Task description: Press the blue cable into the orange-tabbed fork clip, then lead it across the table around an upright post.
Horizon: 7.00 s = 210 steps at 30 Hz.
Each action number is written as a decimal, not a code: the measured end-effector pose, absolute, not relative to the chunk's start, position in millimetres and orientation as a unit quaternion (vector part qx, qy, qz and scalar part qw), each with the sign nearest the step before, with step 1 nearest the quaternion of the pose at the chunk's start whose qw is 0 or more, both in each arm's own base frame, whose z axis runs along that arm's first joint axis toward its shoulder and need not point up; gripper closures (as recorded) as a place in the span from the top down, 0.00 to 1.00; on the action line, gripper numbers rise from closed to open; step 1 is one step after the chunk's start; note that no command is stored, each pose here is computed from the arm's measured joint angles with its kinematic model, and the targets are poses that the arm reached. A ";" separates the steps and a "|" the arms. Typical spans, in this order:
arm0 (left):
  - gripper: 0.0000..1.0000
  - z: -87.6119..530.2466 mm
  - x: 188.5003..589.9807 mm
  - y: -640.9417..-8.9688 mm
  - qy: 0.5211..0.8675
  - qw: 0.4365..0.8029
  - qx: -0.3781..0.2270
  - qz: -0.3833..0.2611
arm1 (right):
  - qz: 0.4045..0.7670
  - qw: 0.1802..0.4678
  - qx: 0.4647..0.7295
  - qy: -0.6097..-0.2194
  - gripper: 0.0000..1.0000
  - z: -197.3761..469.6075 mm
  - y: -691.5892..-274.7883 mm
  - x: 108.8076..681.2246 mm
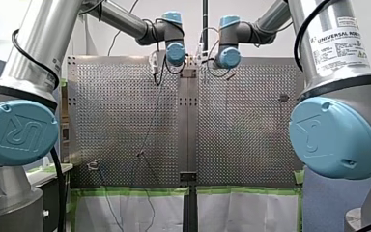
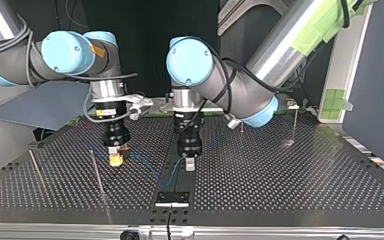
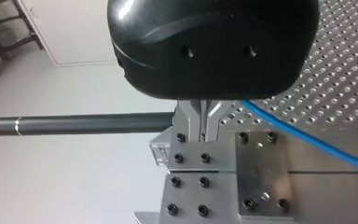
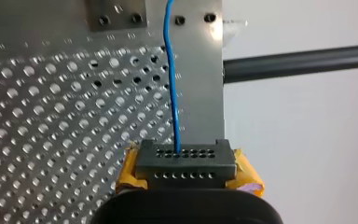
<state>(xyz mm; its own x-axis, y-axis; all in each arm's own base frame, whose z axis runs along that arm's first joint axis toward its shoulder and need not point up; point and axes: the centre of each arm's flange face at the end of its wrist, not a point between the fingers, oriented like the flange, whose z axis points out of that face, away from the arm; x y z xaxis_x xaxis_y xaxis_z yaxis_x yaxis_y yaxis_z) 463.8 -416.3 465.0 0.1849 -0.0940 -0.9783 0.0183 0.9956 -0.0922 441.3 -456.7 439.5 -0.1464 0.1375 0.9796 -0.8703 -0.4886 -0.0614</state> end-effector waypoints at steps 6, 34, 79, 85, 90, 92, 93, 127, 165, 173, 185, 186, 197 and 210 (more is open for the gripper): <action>0.00 468.1 460.4 -420.5 0.637 0.770 -0.019 -0.030 | 0.668 0.376 0.539 -0.350 0.00 446.0 -463.1 431.5; 0.00 504.4 459.8 -472.4 0.637 0.769 0.021 -0.052 | 0.661 0.398 0.512 -0.378 0.00 494.4 -487.1 381.2; 0.00 464.3 492.3 -584.9 0.656 0.748 0.063 -0.081 | 0.617 0.443 0.492 -0.424 0.00 483.9 -548.1 292.9; 0.00 482.0 492.9 -591.0 0.643 0.757 0.057 -0.103 | 0.611 0.439 0.500 -0.430 0.00 467.4 -559.2 290.7; 0.00 473.3 498.1 -598.1 0.644 0.755 0.061 -0.105 | 0.610 0.438 0.500 -0.431 0.00 463.7 -564.5 286.6; 0.00 462.8 501.9 -602.5 0.648 0.752 0.064 -0.103 | 0.610 0.437 0.501 -0.431 0.00 462.6 -566.3 284.7; 0.00 457.5 503.7 -604.5 0.650 0.750 0.066 -0.102 | 0.610 0.437 0.502 -0.430 0.00 462.0 -567.7 283.9; 0.00 405.3 542.4 -611.7 0.665 0.738 0.073 -0.091 | 0.628 0.417 0.506 -0.419 0.00 449.3 -614.4 273.7; 0.69 317.5 560.0 -595.6 0.708 0.691 0.122 -0.073 | 0.596 0.395 0.529 -0.457 0.00 386.6 -618.8 264.1; 1.00 311.7 561.4 -594.2 0.711 0.689 0.119 -0.081 | 0.590 0.386 0.534 -0.467 0.00 363.9 -612.2 266.7; 1.00 316.8 563.5 -590.7 0.711 0.693 0.091 -0.078 | 0.581 0.366 0.540 -0.487 0.00 289.2 -602.4 275.5; 1.00 317.2 563.5 -590.6 0.711 0.693 0.089 -0.077 | 0.578 0.363 0.543 -0.488 0.00 278.7 -601.3 276.8; 1.00 322.2 559.0 -592.1 0.709 0.698 0.075 -0.061 | 0.544 0.352 0.563 -0.513 0.00 178.3 -591.6 273.6; 1.00 324.5 558.4 -591.5 0.707 0.702 0.061 -0.055 | 0.500 0.361 0.574 -0.540 0.00 93.8 -603.6 244.4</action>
<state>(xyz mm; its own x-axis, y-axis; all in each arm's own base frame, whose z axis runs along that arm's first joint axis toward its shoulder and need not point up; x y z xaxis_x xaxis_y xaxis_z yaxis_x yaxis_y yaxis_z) 558.4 -591.5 324.5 -0.0067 0.0098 -0.9999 0.1635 0.9865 0.0085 244.4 -603.6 93.8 -0.0820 -0.2587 0.9625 -0.9795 -0.1572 -0.1257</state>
